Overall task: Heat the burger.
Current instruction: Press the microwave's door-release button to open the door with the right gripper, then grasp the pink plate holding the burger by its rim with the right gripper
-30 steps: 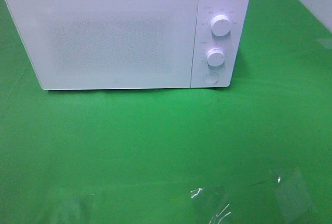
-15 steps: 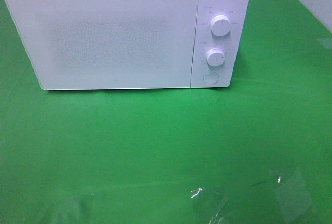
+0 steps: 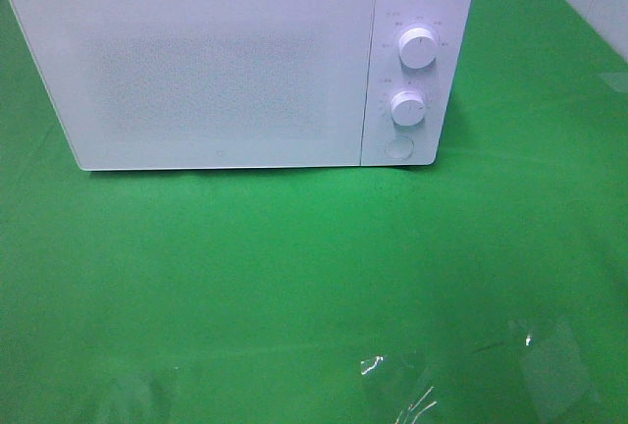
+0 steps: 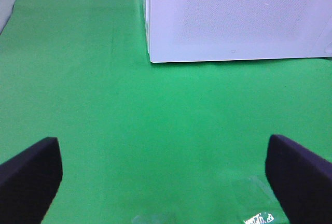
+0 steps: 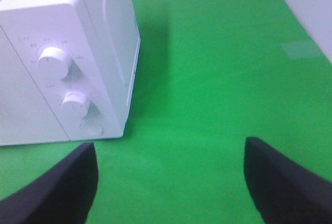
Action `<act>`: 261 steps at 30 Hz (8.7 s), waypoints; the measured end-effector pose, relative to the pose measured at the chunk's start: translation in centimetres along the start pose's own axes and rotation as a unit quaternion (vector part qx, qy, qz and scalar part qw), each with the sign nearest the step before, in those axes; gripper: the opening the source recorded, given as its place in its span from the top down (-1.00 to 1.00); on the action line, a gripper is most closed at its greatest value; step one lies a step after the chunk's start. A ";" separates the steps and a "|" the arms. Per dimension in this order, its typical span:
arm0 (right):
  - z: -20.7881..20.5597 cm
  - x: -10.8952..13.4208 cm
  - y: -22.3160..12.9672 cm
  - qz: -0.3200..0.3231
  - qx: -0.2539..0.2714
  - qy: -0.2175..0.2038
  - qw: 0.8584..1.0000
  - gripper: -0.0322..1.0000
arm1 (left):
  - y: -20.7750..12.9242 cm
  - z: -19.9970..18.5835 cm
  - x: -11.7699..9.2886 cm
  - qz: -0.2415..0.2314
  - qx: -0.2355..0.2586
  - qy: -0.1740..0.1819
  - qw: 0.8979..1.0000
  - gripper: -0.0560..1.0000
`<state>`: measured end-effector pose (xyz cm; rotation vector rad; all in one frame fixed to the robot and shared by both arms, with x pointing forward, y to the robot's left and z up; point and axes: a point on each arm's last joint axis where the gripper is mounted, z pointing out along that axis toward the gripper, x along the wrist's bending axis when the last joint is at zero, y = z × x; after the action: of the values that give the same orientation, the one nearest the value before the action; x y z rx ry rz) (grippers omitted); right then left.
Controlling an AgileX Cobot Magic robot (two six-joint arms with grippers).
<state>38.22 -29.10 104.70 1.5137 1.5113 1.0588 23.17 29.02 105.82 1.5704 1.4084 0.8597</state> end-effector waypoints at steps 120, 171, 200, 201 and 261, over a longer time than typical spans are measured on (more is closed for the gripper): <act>17.9 15.0 -11.0 0.684 0.060 0.007 0.727 0.94 | 0.0 0.0 0.0 0.000 0.000 0.000 1.000 -0.98; 26.4 13.2 -11.5 0.699 0.034 -0.044 0.713 0.93 | 0.0 0.0 0.0 0.000 0.000 0.000 1.000 -0.98; 27.9 14.4 -11.5 0.701 0.011 -0.035 0.712 0.93 | 0.0 0.0 0.0 0.000 0.000 0.000 1.000 -0.98; 27.9 14.4 -11.5 0.701 0.011 -0.035 0.712 0.93 | 0.0 0.0 0.0 0.000 0.000 0.000 1.000 -0.98; 15.8 14.1 -5.0 0.204 0.277 0.093 0.934 0.74 | 0.0 0.0 0.0 0.000 0.000 0.000 1.000 -0.98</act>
<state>50.33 -14.07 94.71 2.2478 1.7703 1.0770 23.17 29.02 105.82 1.5704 1.4084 0.8597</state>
